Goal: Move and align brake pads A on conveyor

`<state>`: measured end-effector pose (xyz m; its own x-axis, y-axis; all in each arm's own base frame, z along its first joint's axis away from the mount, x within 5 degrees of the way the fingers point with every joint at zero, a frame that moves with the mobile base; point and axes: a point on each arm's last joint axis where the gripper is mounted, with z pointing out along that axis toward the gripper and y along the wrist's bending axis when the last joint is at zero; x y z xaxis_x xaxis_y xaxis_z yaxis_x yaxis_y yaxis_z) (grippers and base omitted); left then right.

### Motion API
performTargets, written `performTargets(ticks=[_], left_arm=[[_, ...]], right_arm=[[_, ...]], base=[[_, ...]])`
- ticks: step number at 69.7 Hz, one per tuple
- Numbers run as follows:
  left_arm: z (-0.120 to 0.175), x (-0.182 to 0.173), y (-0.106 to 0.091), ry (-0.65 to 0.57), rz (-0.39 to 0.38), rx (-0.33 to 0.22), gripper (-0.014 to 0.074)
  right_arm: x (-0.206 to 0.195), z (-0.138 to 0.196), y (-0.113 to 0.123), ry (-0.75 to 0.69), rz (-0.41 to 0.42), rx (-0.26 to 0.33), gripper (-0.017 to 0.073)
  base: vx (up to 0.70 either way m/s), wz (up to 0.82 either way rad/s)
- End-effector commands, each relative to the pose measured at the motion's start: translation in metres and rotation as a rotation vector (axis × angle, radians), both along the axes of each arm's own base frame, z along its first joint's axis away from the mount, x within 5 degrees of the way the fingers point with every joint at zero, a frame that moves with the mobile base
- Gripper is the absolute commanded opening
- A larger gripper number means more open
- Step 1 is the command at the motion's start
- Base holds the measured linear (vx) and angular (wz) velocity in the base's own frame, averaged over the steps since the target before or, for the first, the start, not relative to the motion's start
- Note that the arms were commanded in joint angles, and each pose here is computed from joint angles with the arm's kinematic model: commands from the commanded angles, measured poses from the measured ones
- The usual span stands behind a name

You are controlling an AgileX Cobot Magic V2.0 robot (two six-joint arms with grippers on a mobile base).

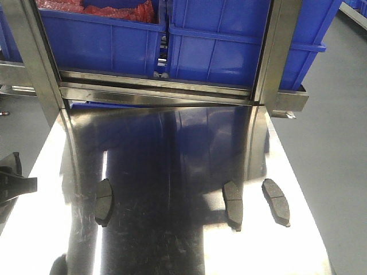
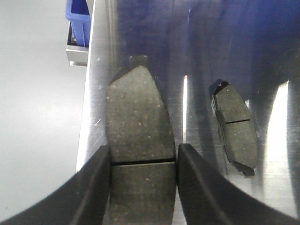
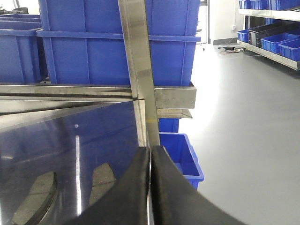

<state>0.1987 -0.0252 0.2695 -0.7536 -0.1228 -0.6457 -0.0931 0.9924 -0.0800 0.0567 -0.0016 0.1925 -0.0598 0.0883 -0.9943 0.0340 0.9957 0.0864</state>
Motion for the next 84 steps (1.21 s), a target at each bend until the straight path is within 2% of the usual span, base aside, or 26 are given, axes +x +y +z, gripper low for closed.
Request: performTargets(ticks=[1,84], left_arm=[[0.0168,0.0014,-0.0023,-0.103,-0.017,-0.017,0.0132],[0.0164,0.0018,-0.0024,-0.102,-0.017,-0.017,0.0132]], right_arm=[[-0.0002,0.0005,-0.0005,-0.069,-0.007,-0.015,-0.0008],[-0.0003,0.0019,-0.0005,-0.074,-0.008,-0.018,-0.0007]], base=[[0.00,0.00],[0.00,0.00]])
